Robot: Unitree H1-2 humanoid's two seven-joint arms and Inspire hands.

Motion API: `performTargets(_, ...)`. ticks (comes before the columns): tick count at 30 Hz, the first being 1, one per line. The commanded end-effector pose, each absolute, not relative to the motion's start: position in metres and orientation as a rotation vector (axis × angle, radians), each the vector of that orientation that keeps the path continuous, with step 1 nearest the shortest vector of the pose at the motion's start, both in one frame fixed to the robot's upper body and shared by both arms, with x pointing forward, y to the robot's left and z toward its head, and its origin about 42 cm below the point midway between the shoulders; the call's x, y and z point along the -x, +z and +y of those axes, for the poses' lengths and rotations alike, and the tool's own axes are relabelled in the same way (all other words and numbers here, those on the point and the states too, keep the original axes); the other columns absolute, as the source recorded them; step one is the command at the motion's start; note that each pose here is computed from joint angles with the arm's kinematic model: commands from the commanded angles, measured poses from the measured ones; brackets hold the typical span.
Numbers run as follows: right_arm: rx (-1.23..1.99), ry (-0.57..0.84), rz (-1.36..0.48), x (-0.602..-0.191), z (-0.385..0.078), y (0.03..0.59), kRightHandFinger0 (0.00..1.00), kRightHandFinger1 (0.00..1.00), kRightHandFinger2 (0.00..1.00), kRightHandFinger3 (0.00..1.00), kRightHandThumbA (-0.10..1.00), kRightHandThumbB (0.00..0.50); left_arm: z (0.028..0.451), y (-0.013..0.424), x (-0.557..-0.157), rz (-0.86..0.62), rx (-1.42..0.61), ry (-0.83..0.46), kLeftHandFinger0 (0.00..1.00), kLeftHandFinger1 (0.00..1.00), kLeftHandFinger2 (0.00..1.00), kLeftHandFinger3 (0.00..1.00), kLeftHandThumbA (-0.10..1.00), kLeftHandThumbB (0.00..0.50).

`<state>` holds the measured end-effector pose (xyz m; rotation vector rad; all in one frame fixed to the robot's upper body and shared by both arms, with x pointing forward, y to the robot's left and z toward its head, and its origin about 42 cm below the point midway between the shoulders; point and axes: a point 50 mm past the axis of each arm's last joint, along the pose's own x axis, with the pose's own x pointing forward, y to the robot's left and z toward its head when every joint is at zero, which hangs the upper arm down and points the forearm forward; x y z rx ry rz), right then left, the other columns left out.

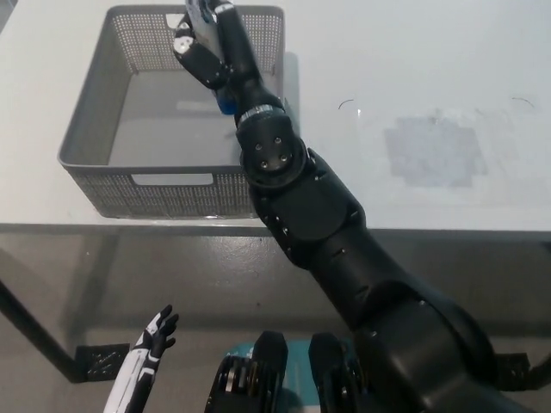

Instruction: Use the right hand to pick up a shampoo and place it into a container on the left side

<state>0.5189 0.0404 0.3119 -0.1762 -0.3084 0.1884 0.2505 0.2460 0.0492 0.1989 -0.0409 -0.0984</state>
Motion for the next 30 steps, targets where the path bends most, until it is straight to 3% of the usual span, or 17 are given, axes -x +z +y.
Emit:
performTargets(1, 0.160, 0.163, -0.398, -0.522, 0.035, 0.321, 0.00, 0.40, 0.81, 0.81, -0.10, 0.139, 0.247, 0.055, -0.255, -0.069, -0.221, -0.111, 1.00, 1.00, 1.00, 1.00, 1.00, 0.127)
performTargets(6, 0.114, 0.165, -0.329, -0.528, 0.019, 0.301, 0.01, 0.44, 0.81, 0.82, -0.10, 0.149, 0.247, 0.054, -0.257, -0.066, -0.230, -0.120, 1.00, 1.00, 1.00, 1.00, 1.00, 0.136)
performTargets(10, 0.112, 0.172, -0.311, -0.531, 0.011, 0.296, 0.07, 0.48, 0.83, 0.76, -0.10, 0.175, 0.246, 0.055, -0.259, -0.071, -0.219, -0.117, 1.00, 1.00, 1.00, 1.00, 0.99, 0.132)
performTargets(11, 0.114, 0.175, -0.314, -0.531, 0.010, 0.295, 0.15, 0.55, 0.86, 0.76, -0.10, 0.195, 0.246, 0.055, -0.259, -0.070, -0.218, -0.116, 1.00, 1.00, 1.00, 1.00, 0.98, 0.138)
performTargets(12, 0.114, 0.176, -0.314, -0.531, 0.009, 0.294, 0.15, 0.50, 0.74, 0.63, -0.10, 0.196, 0.246, 0.055, -0.259, -0.069, -0.218, -0.116, 1.00, 1.00, 1.00, 1.00, 0.98, 0.138)
performTargets(13, 0.126, 0.175, -0.320, -0.532, 0.008, 0.295, 0.26, 0.55, 0.75, 0.64, -0.06, 0.196, 0.245, 0.055, -0.260, -0.066, -0.215, -0.117, 1.00, 1.00, 1.00, 1.00, 0.98, 0.143)
performTargets(14, 0.138, 0.173, -0.328, -0.533, 0.006, 0.296, 0.28, 0.50, 0.63, 0.56, 0.00, 0.197, 0.245, 0.055, -0.262, -0.065, -0.215, -0.118, 1.00, 1.00, 1.00, 1.00, 0.98, 0.142)
performTargets(15, 0.141, 0.175, -0.331, -0.533, 0.006, 0.296, 0.23, 0.38, 0.47, 0.47, 0.06, 0.200, 0.245, 0.056, -0.262, -0.063, -0.217, -0.118, 1.00, 1.00, 1.00, 1.00, 0.98, 0.142)
performTargets(16, 0.144, 0.180, -0.337, -0.533, 0.005, 0.297, 0.23, 0.34, 0.44, 0.48, 0.10, 0.209, 0.245, 0.056, -0.263, -0.063, -0.221, -0.119, 1.00, 1.00, 1.00, 1.00, 0.98, 0.142)
performTargets(17, 0.146, 0.188, -0.342, -0.534, 0.005, 0.298, 0.29, 0.43, 0.56, 0.58, 0.15, 0.220, 0.245, 0.057, -0.263, -0.064, -0.222, -0.119, 1.00, 1.00, 1.00, 1.00, 0.98, 0.142)
performTargets(19, 0.145, 0.204, -0.346, -0.535, 0.003, 0.300, 0.44, 0.55, 0.70, 0.78, 0.30, 0.261, 0.245, 0.057, -0.264, -0.066, -0.219, -0.120, 1.00, 1.00, 1.00, 1.00, 0.98, 0.150)
performTargets(20, 0.144, 0.209, -0.346, -0.535, 0.002, 0.300, 0.47, 0.58, 0.72, 0.83, 0.32, 0.271, 0.245, 0.056, -0.265, -0.068, -0.217, -0.120, 1.00, 1.00, 1.00, 1.00, 0.98, 0.151)
performTargets(22, 0.140, 0.223, -0.348, -0.536, 0.002, 0.302, 0.66, 0.74, 0.89, 1.00, 0.41, 0.314, 0.244, 0.056, -0.265, -0.070, -0.212, -0.124, 1.00, 1.00, 1.00, 1.00, 0.97, 0.147)
performTargets(23, 0.148, 0.229, -0.352, -0.536, 0.002, 0.302, 0.75, 0.86, 1.00, 1.00, 0.47, 0.338, 0.244, 0.057, -0.265, -0.070, -0.213, -0.124, 1.00, 1.00, 1.00, 1.00, 0.97, 0.146)
performTargets(24, 0.153, 0.233, -0.355, -0.536, 0.002, 0.303, 0.86, 0.99, 1.00, 1.00, 0.53, 0.345, 0.244, 0.057, -0.265, -0.070, -0.215, -0.123, 1.00, 1.00, 1.00, 1.00, 0.97, 0.146)
performTargets(27, 0.166, 0.242, -0.378, -0.535, 0.001, 0.306, 1.00, 1.00, 1.00, 1.00, 0.70, 0.361, 0.244, 0.057, -0.264, -0.079, -0.216, -0.124, 1.00, 1.00, 1.00, 1.00, 0.97, 0.142)
performTargets(30, 0.188, 0.251, -0.426, -0.535, -0.003, 0.316, 1.00, 1.00, 1.00, 1.00, 0.81, 0.374, 0.244, 0.058, -0.266, -0.088, -0.232, -0.133, 1.00, 1.00, 1.00, 1.00, 0.99, 0.140)
